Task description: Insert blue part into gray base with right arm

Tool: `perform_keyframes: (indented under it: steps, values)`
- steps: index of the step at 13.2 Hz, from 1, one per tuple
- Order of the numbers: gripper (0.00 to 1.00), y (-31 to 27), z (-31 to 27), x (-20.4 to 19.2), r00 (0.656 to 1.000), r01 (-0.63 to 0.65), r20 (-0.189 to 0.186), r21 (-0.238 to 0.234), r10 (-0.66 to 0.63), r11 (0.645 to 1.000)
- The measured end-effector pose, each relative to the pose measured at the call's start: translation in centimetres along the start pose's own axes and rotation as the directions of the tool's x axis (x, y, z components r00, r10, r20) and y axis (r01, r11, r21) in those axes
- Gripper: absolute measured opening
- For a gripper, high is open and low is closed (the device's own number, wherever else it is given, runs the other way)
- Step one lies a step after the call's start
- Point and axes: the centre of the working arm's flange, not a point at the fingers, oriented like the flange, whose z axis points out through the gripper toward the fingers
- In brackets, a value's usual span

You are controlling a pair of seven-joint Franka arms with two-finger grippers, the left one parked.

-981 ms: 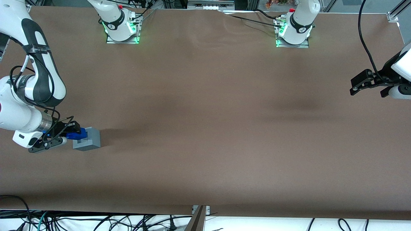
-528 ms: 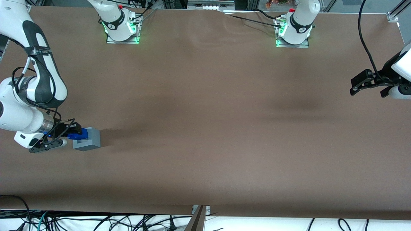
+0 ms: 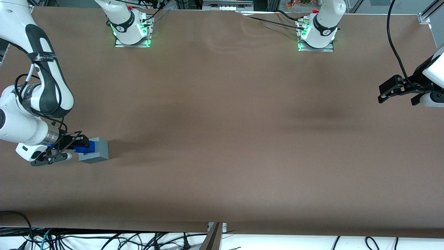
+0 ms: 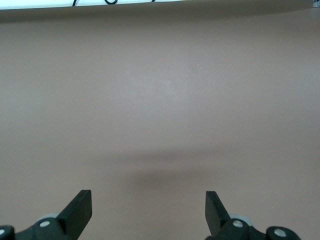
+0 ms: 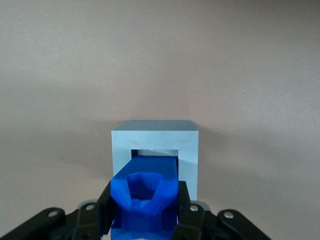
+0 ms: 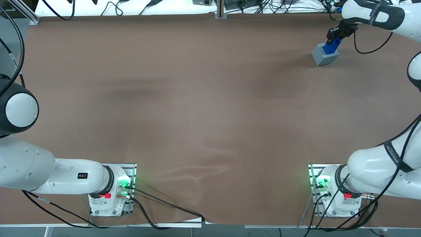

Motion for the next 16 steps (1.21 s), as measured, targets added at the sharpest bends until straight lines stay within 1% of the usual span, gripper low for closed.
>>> perform_keyframes:
  steps: [2,6,11,12,13,14,16]
  values:
    - [0.51,0.0,0.0,0.2,1.0,0.001,-0.013,-0.003,-0.001,1.0]
    - [0.51,0.1,0.9,0.4,1.0,0.001,-0.024,-0.002,-0.001,1.0]
    - [0.51,0.1,0.9,0.4,1.0,0.001,-0.029,-0.003,-0.001,1.0]
    - [0.55,0.1,0.7,0.5,0.999,0.001,-0.035,-0.005,-0.001,1.0]
    - [0.64,0.0,0.1,0.6,0.999,-0.002,-0.044,-0.009,0.002,1.0]
    - [0.74,-0.1,-0.7,0.7,0.999,-0.015,-0.048,-0.012,0.014,1.0]
    - [0.99,-0.5,-2.4,0.5,0.999,-0.024,-0.041,-0.024,0.023,0.999]
